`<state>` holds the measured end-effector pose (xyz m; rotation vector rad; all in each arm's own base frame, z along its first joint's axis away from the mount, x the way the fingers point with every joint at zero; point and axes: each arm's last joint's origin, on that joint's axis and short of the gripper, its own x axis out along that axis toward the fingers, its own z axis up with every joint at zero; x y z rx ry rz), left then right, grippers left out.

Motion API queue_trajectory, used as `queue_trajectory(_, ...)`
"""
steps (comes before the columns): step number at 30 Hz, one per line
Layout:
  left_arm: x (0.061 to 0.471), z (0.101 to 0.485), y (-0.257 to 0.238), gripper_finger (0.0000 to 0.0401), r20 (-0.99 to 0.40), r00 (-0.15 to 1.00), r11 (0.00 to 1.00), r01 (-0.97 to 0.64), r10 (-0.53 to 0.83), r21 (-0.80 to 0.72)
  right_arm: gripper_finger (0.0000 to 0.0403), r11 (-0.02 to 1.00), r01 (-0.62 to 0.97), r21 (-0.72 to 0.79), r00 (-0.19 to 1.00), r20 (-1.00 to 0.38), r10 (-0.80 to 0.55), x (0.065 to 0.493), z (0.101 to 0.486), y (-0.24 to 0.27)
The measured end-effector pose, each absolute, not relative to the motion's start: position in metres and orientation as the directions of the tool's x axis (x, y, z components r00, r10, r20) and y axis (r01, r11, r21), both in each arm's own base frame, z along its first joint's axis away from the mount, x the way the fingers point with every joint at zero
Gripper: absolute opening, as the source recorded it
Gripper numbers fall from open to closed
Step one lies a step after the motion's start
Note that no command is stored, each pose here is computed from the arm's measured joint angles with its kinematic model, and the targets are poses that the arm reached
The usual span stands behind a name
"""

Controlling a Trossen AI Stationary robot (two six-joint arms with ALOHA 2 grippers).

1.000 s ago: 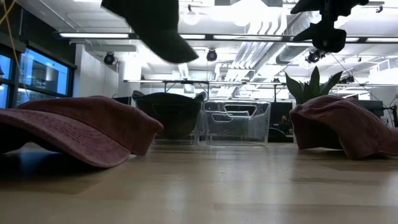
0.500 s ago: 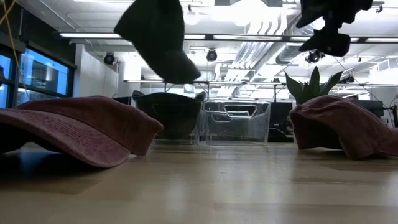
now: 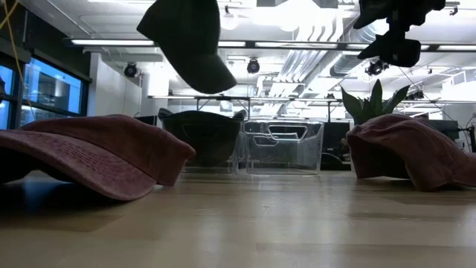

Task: Pick & Place hat
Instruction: Put the black cap into the left transparent bin

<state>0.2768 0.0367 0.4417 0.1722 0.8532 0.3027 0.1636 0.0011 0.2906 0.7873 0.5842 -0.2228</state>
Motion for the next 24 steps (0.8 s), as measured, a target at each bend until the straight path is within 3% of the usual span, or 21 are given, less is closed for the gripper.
queue_trajectory(16,0.295,0.422,0.047,0.0,-0.708,0.456,0.83,-0.144,0.538,0.538,0.025,0.695,0.395,0.601,0.822,-0.569,0.025,0.164,0.291,0.001)
queue_trajectory(24,0.315,0.389,0.058,0.0,-0.655,0.198,0.631,0.174,0.729,0.756,0.025,0.695,0.395,0.601,0.822,-0.569,0.025,0.164,0.291,0.001)
